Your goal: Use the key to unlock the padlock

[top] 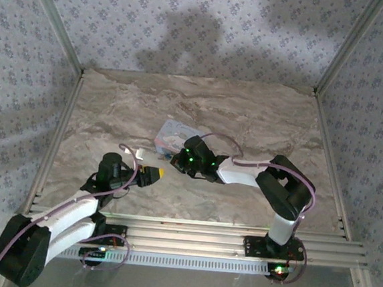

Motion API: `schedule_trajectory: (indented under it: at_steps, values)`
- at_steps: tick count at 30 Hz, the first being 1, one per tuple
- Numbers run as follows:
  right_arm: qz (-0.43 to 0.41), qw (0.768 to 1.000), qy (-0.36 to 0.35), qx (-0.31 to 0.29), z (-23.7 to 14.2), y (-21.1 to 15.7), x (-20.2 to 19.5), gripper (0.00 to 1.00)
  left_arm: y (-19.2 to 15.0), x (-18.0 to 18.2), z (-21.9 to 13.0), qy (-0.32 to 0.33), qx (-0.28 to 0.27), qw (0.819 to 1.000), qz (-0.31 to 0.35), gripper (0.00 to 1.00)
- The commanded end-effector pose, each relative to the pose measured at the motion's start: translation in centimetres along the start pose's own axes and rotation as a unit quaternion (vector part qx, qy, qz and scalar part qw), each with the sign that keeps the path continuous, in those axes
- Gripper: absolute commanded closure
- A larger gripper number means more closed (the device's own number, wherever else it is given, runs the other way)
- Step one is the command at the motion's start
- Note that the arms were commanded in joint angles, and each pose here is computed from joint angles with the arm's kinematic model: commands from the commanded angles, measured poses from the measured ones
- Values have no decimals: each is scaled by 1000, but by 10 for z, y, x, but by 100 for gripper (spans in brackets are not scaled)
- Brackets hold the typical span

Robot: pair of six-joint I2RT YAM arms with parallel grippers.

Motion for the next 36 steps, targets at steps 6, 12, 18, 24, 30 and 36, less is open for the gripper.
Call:
schedule_trajectory:
  at_steps: [6,12,18,24,30,36]
  values:
    - [9,997,-80,1,-10,-7,-21,93,14,6,-1,83,22,996,12,54]
    - [-30,993,-110,-10,-9,-5,-14,84,35,16,16,94,43,994,29,56]
    - [-31,990,-136,-28,-22,13,-29,77,47,27,38,94,52,994,35,57]
    - [-39,985,-160,-60,-50,37,-46,75,52,31,46,95,54,993,36,57]
    - [-62,980,-172,-80,-70,52,-53,74,52,33,47,101,54,993,37,57]
    - [-123,968,-194,-96,-67,27,-28,66,53,32,46,104,50,993,38,57]
Point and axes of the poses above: each hand's point on the last joint's axis, 136 mm out from that joint toward the fingers, its own z axis out along the fingers, its own x axis along the line the jaws close on, y = z × x, the point moved 10 cm from there along -z, back along the fingers, and after that the axes turned 7 degrees about -z, right-handed, at the moved point
